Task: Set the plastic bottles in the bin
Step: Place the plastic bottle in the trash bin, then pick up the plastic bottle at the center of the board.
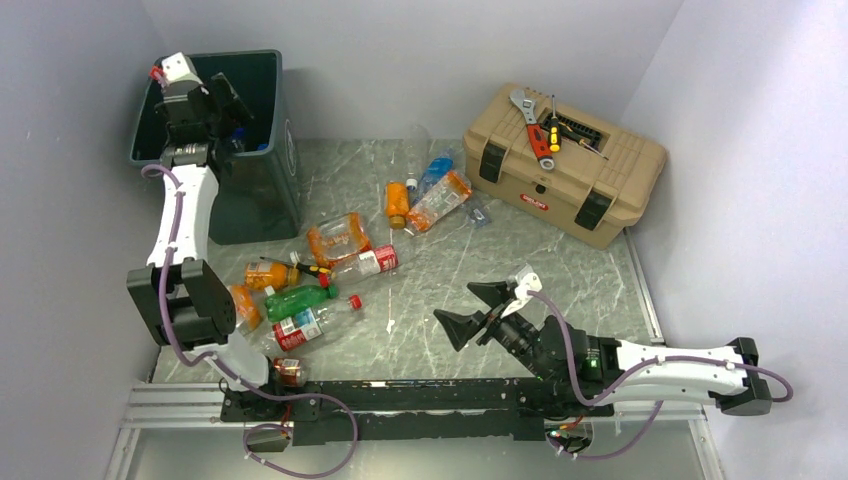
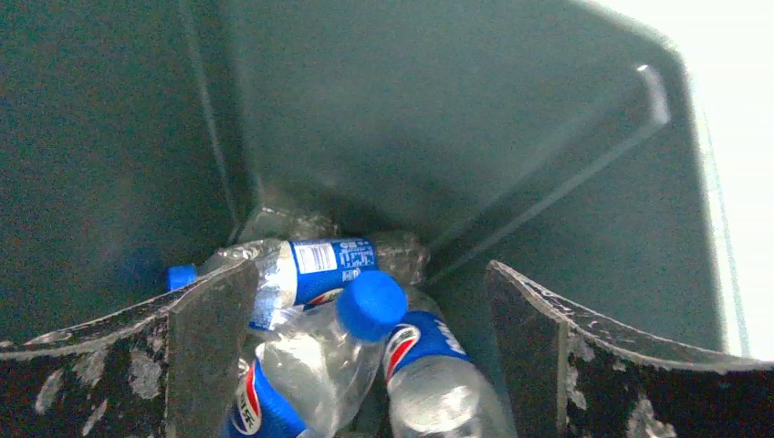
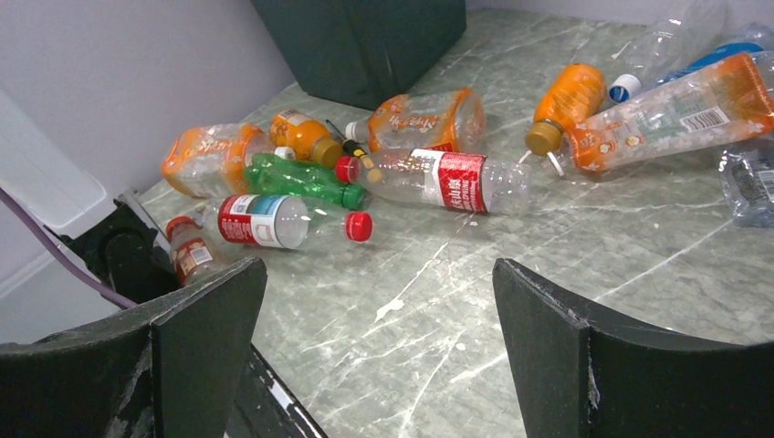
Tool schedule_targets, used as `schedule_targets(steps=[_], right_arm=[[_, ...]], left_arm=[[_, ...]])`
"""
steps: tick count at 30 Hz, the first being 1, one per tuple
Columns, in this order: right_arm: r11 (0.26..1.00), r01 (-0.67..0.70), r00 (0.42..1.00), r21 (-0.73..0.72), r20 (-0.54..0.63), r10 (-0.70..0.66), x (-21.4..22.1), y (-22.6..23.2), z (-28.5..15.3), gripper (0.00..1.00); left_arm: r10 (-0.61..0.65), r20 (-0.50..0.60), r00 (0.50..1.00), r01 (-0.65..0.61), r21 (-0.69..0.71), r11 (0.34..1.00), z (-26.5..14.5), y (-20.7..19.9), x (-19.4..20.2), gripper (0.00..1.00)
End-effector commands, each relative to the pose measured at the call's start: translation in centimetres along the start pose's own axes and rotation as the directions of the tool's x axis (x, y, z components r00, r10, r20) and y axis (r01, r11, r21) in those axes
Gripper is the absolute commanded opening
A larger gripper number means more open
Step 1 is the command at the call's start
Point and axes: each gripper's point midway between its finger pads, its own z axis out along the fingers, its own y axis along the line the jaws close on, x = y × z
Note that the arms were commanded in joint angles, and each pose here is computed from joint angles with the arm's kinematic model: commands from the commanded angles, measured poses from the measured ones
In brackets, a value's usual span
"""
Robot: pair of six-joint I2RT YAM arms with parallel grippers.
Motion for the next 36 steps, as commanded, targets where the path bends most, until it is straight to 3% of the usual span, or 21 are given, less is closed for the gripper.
schedule_targets(steps=[1, 5, 8, 12, 15, 18, 23, 27, 30, 36], right_arm=[[0.999, -0.03, 0.999, 0.02, 0.045, 0.029, -2.3, -0.3, -0.3, 1.0], [0.999, -0.015, 0.999, 0.04, 0.043, 0.014, -2.7, -0.3, 0.0, 1.0], [0.996, -0.004, 1.0, 0.092, 0.019, 0.002, -2.7, -0.8, 0.4, 1.0], [0.98, -0.02, 0.999, 0.196, -0.025, 0.026, -1.9, -2.2, 1.6, 1.0], [0.972, -0.079, 0.989, 0.222, -0.102, 0.104, -0.3, -3.9, 3.5, 0.99], [0.963, -0.164, 0.966, 0.215, -0.165, 0.201, 1.7, -4.8, 5.3, 0.99], [0.935, -0.292, 0.912, 0.199, -0.236, 0.335, 5.4, -5.3, 7.7, 0.98], [0.883, -0.44, 0.834, 0.165, -0.29, 0.47, 8.8, -4.7, 9.6, 0.95], [0.845, -0.524, 0.782, 0.109, -0.332, 0.528, 10.4, -3.0, 11.4, 0.93], [0.719, -0.693, 0.65, 0.044, -0.392, 0.651, 12.8, -0.2, 14.8, 0.9]], left_arm=[[-0.069, 0.235, 0.969, 0.039, 0.132, 0.99, -5.9, -3.6, -10.3, 1.0], [-0.092, 0.359, 0.929, 0.003, 0.241, 0.97, -12.4, -6.9, -15.8, 0.99], [-0.047, 0.396, 0.917, -0.111, 0.367, 0.924, -17.8, -11.5, -16.3, 0.99], [0.17, 0.34, 0.925, -0.335, 0.515, 0.789, -23.0, -17.8, -9.5, 1.0], [0.288, 0.238, 0.927, -0.374, 0.609, 0.7, -25.0, -19.5, -3.0, 0.99], [0.416, 0.162, 0.895, -0.407, 0.682, 0.608, -26.4, -19.3, 2.8, 0.99], [0.55, 0.027, 0.835, -0.369, 0.769, 0.523, -27.7, -16.5, 11.5, 0.99], [0.588, -0.037, 0.808, -0.366, 0.75, 0.551, -27.6, -13.8, 15.8, 0.99], [0.508, -0.081, 0.858, -0.327, 0.677, 0.66, -27.1, -12.0, 16.7, 0.98], [0.411, -0.047, 0.911, -0.312, 0.573, 0.758, -26.9, -9.0, 16.6, 0.97]])
